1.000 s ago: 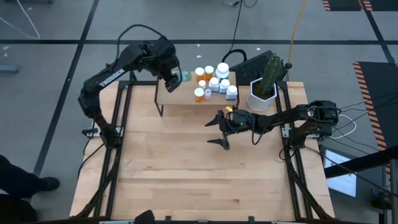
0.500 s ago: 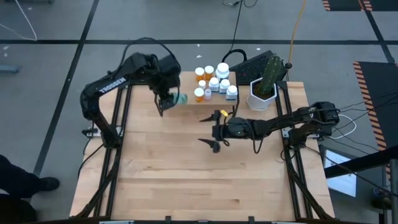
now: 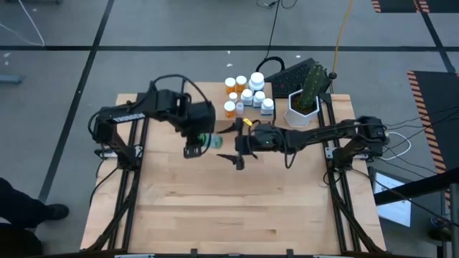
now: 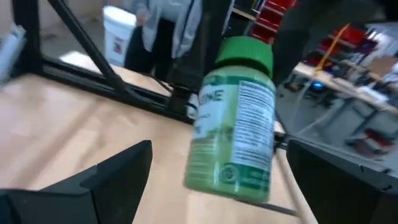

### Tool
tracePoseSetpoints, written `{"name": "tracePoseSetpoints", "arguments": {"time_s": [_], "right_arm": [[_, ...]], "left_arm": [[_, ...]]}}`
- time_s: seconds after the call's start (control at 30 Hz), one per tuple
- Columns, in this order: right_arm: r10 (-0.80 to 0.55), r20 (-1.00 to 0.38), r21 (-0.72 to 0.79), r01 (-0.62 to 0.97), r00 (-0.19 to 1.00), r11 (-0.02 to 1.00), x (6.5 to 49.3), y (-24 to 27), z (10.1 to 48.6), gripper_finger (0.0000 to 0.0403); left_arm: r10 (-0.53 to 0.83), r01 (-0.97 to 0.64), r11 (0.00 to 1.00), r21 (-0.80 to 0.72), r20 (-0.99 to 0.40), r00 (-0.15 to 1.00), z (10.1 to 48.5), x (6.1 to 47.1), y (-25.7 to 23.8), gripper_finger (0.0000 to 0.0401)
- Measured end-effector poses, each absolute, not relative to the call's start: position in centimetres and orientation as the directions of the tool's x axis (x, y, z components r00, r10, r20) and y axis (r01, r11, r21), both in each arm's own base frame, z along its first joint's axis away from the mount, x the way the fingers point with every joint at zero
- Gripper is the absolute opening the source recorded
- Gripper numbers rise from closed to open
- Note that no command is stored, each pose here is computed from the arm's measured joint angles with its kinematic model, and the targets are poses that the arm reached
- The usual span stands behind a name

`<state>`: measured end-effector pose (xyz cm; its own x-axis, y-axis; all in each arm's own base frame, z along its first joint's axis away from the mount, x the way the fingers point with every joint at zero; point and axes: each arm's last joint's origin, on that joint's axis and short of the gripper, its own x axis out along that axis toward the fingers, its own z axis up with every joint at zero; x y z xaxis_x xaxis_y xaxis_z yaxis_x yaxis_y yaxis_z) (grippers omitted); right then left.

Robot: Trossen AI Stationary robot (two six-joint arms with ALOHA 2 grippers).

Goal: Pick and place medicine bottles onto shelf by color
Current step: Put the green pill bottle on the shelf

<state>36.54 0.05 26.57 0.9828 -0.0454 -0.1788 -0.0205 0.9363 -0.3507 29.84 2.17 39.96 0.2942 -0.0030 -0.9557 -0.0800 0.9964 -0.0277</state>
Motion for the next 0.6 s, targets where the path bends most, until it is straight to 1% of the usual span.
{"name": "tracePoseSetpoints", "arguments": {"time_s": [0.07,0.17,0.3,0.37,0.43,0.6], "right_arm": [[-0.023,-0.175,-0.310,-0.033,0.984,0.950,36.8,-0.1,26.4,0.0368],[-0.028,-0.171,-0.279,-0.021,0.985,0.960,36.8,-0.5,26.4,0.0368],[0.063,-0.175,-0.182,-0.096,0.982,0.979,36.8,-0.8,26.4,0.0356],[0.096,-0.182,-0.147,-0.123,0.979,0.981,36.7,-0.9,26.3,0.0339],[0.099,-0.182,-0.134,-0.124,0.978,0.983,36.7,-1.0,26.3,0.0317],[0.110,-0.193,-0.110,-0.133,0.975,0.985,36.7,-0.9,26.2,0.0254]], "left_arm": [[-0.007,-0.065,0.998,-0.027,-0.956,0.294,40.0,29.9,1.3,0.0213],[-0.011,-0.037,0.999,-0.024,-0.952,0.307,40.0,30.1,0.1,0.0213],[-0.018,-0.011,1.000,-0.023,-0.939,0.344,39.9,30.7,-0.8,0.0213],[-0.017,-0.004,1.000,-0.020,-0.938,0.347,39.9,30.8,-1.0,0.0213],[-0.012,-0.001,1.000,-0.013,-0.934,0.358,40.0,30.9,-1.1,0.0214],[-0.004,-0.005,1.000,-0.006,-0.932,0.363,39.6,31.4,-1.3,0.0214]]}}
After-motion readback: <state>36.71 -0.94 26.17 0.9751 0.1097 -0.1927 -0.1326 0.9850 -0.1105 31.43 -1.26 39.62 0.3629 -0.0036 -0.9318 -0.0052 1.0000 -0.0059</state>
